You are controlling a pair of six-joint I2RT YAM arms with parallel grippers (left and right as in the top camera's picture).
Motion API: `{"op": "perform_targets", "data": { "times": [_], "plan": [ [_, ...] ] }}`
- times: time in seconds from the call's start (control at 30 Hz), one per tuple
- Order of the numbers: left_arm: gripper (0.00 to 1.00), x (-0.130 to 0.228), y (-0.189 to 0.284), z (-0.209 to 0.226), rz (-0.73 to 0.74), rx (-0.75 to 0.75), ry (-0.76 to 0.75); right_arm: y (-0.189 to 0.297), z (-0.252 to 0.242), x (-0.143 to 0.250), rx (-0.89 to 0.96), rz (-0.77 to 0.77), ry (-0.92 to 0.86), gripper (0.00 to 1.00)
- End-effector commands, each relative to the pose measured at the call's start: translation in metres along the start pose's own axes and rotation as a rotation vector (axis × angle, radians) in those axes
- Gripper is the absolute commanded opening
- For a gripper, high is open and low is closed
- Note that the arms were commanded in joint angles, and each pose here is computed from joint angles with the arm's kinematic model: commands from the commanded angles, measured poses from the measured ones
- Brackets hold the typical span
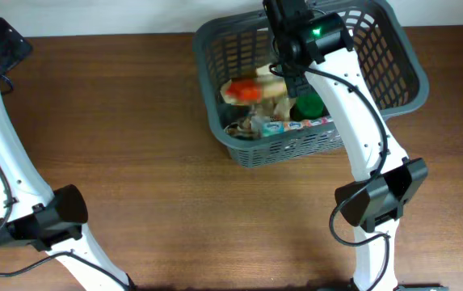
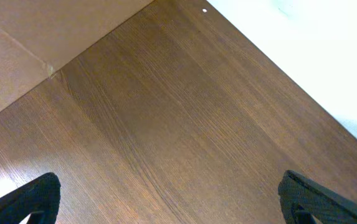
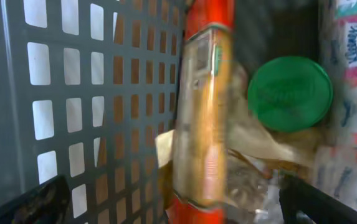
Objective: Pack container
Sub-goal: 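Carry the pasta packet with the right gripper into the basket and release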
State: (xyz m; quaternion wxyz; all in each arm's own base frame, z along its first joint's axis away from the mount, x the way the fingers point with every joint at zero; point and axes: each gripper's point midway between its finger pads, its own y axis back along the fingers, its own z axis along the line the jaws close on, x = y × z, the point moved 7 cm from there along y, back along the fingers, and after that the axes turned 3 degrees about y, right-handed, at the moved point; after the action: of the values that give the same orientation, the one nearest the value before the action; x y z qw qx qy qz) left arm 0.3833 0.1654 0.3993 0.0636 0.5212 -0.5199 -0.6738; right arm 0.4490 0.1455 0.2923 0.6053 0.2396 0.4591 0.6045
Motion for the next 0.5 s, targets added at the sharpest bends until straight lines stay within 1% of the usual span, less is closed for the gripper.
{"op": "perform_targets", "data": {
  "times": [0.0, 0.1, 0.23, 0.37, 0.47],
  "plan": [
    [0.99, -0.004, 0.015, 0.004, -0.035, 0.017, 0.026, 0.018, 0.013, -0.005, -0.091, 0.012, 0.016, 0.99],
    [0.99, -0.004, 0.015, 0.004, -0.035, 0.017, 0.026, 0.024, 0.03, -0.002, -0.191, 0.04, 0.102, 0.99],
    [0.99, -0.004, 0.015, 0.004, -0.035, 0.017, 0.026, 0.041, 0.045, -0.008, -0.301, 0.024, 0.173, 0.99],
    [0.99, -0.004, 0.015, 0.004, -0.035, 0.017, 0.026, 0.06, 0.057, -0.027, -0.4, -0.031, 0.272, 0.99],
    [0.99, -0.004, 0.015, 0.004, -0.035, 0.018, 0.026, 0.075, 0.06, -0.051, -0.44, -0.105, 0.402, 0.99]
  ]
}}
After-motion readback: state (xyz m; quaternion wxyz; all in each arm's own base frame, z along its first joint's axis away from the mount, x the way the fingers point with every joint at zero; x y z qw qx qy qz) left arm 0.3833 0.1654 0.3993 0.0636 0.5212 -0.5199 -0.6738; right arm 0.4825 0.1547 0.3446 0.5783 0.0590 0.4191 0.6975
